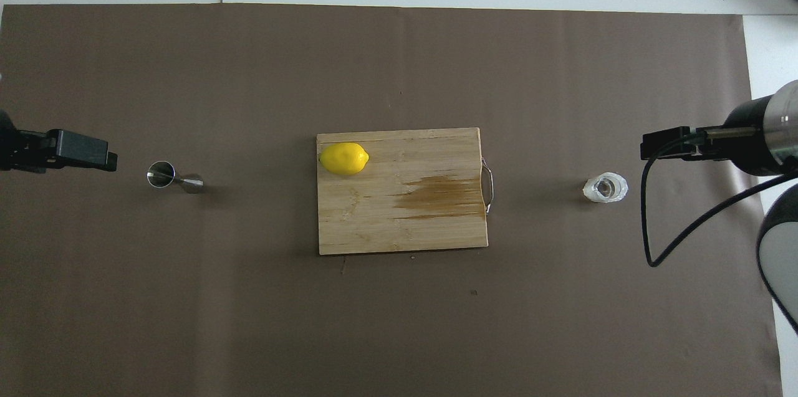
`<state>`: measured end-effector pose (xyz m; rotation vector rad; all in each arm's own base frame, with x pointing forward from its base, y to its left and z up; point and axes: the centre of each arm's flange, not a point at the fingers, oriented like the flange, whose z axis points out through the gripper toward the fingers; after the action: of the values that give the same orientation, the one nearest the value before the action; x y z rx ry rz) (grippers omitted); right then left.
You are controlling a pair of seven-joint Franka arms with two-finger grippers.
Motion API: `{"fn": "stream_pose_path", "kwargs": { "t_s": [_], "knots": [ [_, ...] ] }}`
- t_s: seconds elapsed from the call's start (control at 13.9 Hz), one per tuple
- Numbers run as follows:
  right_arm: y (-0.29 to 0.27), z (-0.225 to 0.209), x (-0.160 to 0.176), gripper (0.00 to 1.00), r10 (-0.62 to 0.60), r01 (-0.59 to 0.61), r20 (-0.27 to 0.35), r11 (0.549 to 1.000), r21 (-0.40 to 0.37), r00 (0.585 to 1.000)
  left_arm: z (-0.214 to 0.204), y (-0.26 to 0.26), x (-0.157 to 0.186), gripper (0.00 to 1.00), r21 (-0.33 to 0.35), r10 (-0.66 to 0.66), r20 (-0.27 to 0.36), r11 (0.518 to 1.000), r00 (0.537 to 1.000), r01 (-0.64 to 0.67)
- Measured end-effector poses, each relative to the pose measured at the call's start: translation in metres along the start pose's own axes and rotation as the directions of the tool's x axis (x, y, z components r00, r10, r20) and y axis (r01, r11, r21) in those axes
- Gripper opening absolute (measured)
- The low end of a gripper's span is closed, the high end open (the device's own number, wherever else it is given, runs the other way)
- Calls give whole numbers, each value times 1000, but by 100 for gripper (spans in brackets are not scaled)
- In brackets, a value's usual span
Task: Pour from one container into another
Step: 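Open the left gripper beside the metal jigger cup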
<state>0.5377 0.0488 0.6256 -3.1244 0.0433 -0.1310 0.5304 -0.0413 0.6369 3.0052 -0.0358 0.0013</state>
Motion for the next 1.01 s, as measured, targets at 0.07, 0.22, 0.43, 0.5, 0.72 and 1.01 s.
{"fn": "stream_pose_path", "kwargs": {
  "t_s": [0.07, 0.22, 0.43, 0.5, 0.72, 1.01],
  "knots": [
    [0, 0, 0, 100, 0, 0, 0, 1000, 0, 1000, 1, -6, 2, 100, -39, -49, -8, 998, 999, 49],
    [0, 0, 0, 100, 0, 0, 0, 1000, 0, 1000, 5, -26, 9, 100, -93, -200, -14, 976, 980, 198],
    [0, 0, 0, 100, 0, 0, 0, 1000, 0, 1000, 22, -40, 25, 100, -149, -419, 14, 897, 908, 416],
    [0, 0, 0, 100, 0, 0, 0, 1000, 0, 1000, 29, -43, 31, 100, -168, -482, 38, 860, 875, 481],
    [0, 0, 0, 100, 0, 0, 0, 1000, 0, 1000, 51, -66, 44, 100, -194, -678, 141, 696, 721, 692],
    [0, 0, 0, 100, 0, 0, 0, 1000, 0, 1000, 96, -109, 57, 100, -135, -861, 313, 378, 401, 916]
  ]
}}
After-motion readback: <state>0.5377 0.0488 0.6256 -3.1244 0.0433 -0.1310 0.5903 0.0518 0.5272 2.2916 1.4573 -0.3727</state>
